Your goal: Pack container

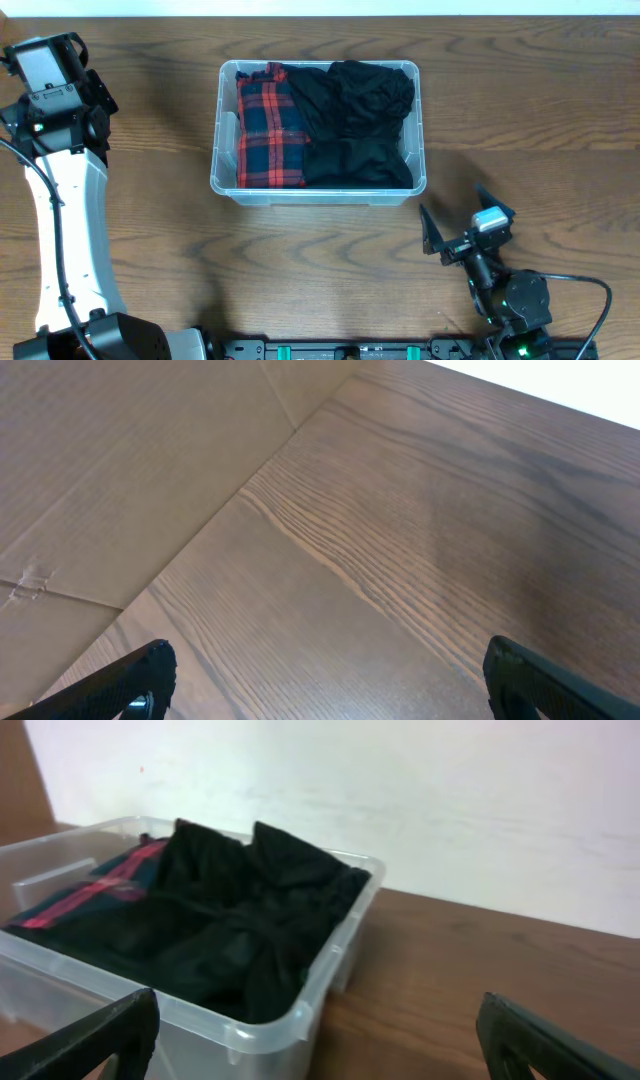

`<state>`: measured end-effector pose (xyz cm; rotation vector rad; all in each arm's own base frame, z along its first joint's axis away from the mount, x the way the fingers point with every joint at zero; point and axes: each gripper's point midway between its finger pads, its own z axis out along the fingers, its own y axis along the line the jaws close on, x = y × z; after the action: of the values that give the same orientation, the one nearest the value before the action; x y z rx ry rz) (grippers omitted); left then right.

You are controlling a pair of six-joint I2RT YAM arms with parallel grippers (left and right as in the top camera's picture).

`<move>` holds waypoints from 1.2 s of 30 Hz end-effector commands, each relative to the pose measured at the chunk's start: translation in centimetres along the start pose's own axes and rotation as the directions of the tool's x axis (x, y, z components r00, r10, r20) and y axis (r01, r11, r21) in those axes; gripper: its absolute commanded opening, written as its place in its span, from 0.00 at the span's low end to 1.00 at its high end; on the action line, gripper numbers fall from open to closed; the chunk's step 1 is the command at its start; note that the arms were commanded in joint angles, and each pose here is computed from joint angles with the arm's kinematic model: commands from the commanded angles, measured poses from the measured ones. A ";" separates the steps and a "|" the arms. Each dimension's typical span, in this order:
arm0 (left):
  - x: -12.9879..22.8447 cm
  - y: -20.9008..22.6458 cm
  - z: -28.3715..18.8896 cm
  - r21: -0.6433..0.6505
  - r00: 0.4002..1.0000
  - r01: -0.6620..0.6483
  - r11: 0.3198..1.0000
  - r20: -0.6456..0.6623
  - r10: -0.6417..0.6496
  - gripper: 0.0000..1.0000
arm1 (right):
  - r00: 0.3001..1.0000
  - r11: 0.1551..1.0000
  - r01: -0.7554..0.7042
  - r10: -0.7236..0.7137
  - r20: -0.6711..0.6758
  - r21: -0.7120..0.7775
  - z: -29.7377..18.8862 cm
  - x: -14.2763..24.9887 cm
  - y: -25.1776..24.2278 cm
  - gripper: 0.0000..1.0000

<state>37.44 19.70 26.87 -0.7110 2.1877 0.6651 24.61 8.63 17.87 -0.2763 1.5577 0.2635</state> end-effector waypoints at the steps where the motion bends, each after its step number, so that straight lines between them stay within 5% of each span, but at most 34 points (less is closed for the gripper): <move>1: 0.3 0.2 0.3 -0.013 1.000 0.011 1.000 -0.008 -0.011 0.98 | 0.999 1.000 -0.013 0.012 0.036 0.014 -0.3 -0.6 -0.6 0.99; 14: 0.3 0.2 0.3 -0.013 1.000 0.011 1.000 -0.008 -0.011 0.98 | 0.997 0.992 -0.017 0.025 -0.069 0.126 -1.6 2.2 -3.5 0.99; 36: 0.3 0.2 0.3 -0.013 1.000 0.011 1.000 -0.008 -0.011 0.98 | 0.998 0.966 -0.016 0.032 -0.058 0.257 -2.4 2.1 -6.6 0.99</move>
<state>37.44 19.70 26.87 -0.7110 2.1877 0.6651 24.58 1.87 15.86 -0.0815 1.6380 0.0719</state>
